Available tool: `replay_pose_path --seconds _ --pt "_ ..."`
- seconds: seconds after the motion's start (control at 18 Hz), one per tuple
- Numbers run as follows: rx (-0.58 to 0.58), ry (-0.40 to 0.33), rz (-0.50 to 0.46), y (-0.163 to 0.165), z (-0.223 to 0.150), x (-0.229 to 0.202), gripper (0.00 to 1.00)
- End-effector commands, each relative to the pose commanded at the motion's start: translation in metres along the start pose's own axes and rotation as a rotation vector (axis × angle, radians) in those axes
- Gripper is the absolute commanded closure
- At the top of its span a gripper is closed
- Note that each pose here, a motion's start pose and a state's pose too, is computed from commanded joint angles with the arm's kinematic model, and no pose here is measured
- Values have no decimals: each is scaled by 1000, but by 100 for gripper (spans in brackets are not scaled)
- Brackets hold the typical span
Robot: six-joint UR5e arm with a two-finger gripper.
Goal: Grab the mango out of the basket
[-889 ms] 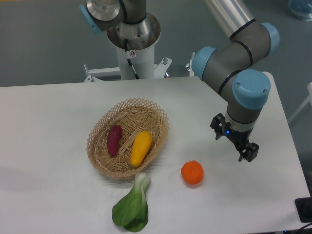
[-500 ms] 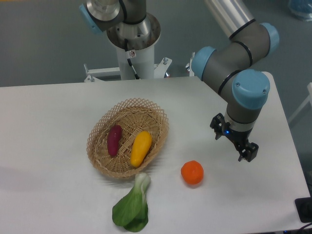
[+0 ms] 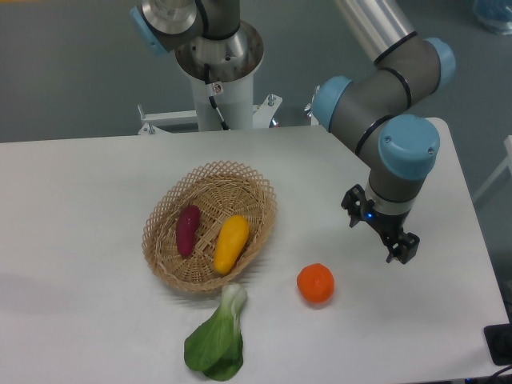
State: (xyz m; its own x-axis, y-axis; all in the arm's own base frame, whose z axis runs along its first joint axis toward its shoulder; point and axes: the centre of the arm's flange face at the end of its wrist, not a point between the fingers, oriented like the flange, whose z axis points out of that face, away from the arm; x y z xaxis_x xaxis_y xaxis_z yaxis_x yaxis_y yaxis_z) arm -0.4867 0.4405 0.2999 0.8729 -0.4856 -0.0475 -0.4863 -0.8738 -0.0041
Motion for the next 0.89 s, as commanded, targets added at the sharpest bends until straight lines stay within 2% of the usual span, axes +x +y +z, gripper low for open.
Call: replay_pose_path --seconds 0.06,0.39,0.5,0.78,0.89 --pt "2 6 3 -10 1 10 0" --pt "23 33 -124 -37 3 50 0" --pt "21 43 -151 -59 4 69 0" --pt "28 60 -401 -98 6 94 0" --pt "21 73 -408 -110 12 105 0"
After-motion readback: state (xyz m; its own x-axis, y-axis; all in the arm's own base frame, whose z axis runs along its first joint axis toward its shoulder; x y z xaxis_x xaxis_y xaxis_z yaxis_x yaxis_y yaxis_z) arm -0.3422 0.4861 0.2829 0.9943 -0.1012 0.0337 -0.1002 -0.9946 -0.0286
